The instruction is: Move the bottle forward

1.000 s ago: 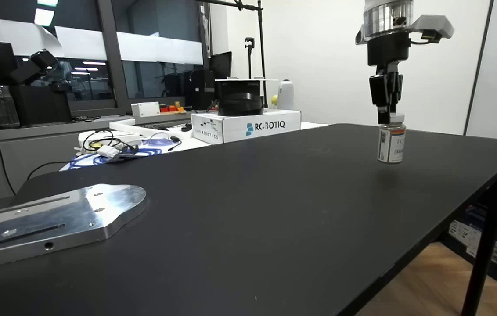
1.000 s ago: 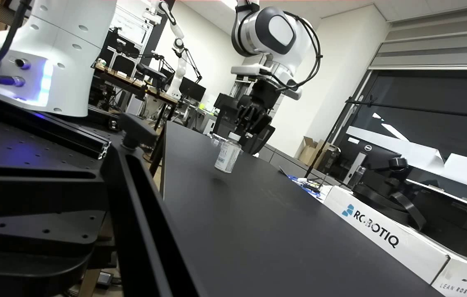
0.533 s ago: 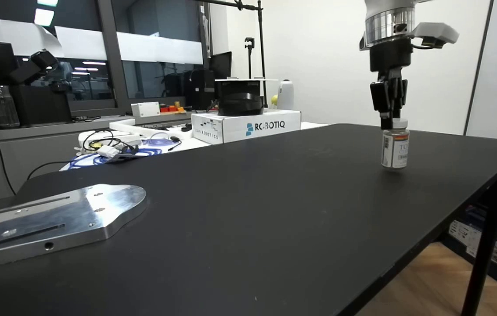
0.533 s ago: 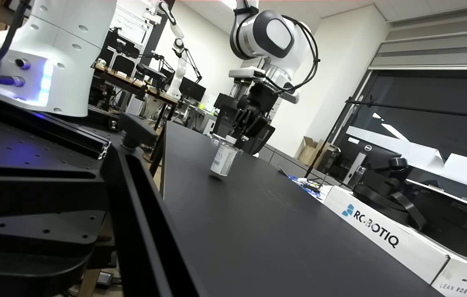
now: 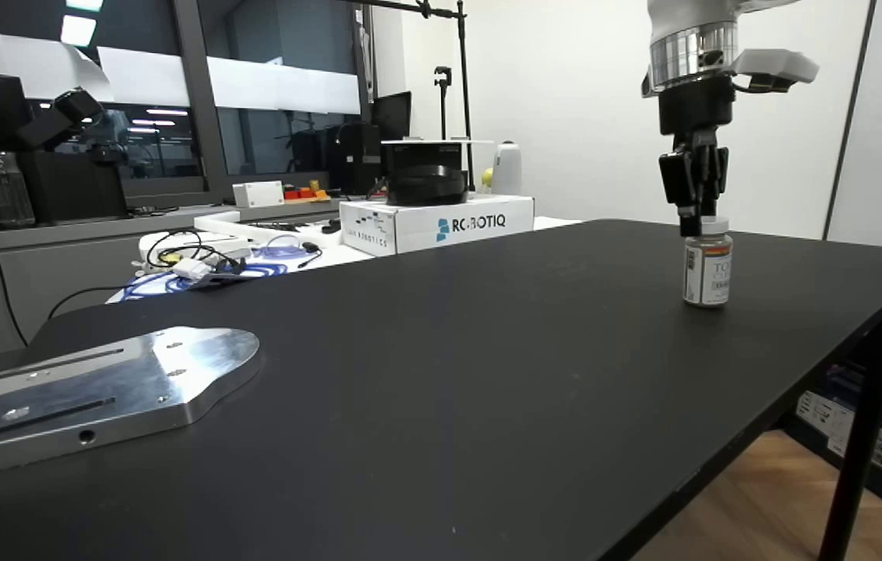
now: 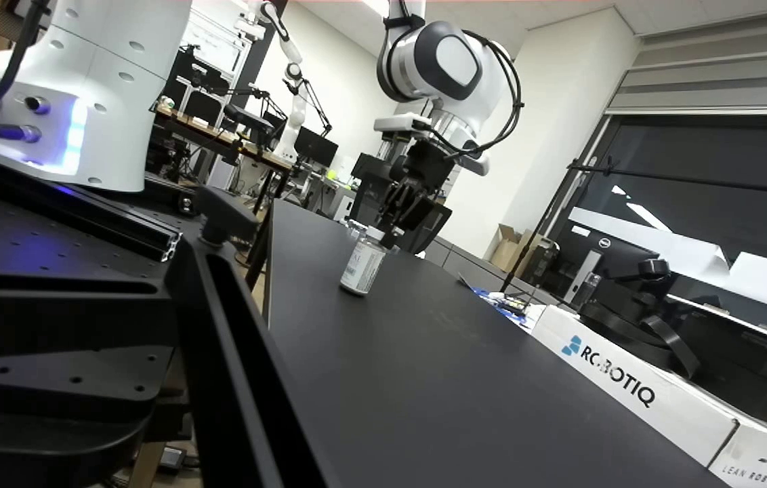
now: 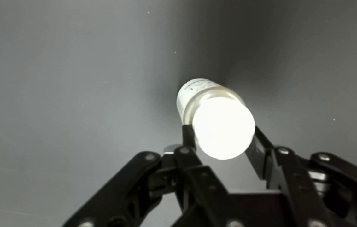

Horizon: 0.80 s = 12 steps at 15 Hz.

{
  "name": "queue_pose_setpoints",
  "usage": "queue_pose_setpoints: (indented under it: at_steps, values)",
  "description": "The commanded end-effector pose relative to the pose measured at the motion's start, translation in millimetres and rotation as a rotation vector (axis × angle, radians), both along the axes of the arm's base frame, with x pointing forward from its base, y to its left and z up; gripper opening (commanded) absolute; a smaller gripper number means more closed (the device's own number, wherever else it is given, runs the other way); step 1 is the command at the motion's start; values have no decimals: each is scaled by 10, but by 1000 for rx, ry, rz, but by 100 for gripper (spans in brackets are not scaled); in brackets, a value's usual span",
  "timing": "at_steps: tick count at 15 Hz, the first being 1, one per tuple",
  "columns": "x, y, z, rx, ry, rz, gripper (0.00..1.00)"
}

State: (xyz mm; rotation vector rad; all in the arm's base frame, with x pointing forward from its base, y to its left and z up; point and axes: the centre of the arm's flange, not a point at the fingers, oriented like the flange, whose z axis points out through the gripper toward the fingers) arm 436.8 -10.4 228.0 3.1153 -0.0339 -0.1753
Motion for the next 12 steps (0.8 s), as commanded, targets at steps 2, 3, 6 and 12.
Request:
queue_pose_setpoints:
  at_steps: [2,3,6,12]
  values:
    - [35,19,208,7,-2,-27,82]
    - [73,32,318,15,0,-31,88]
    - [179,75,656,45,2,-48,100]
    - [218,133,902,64,24,-41,100]
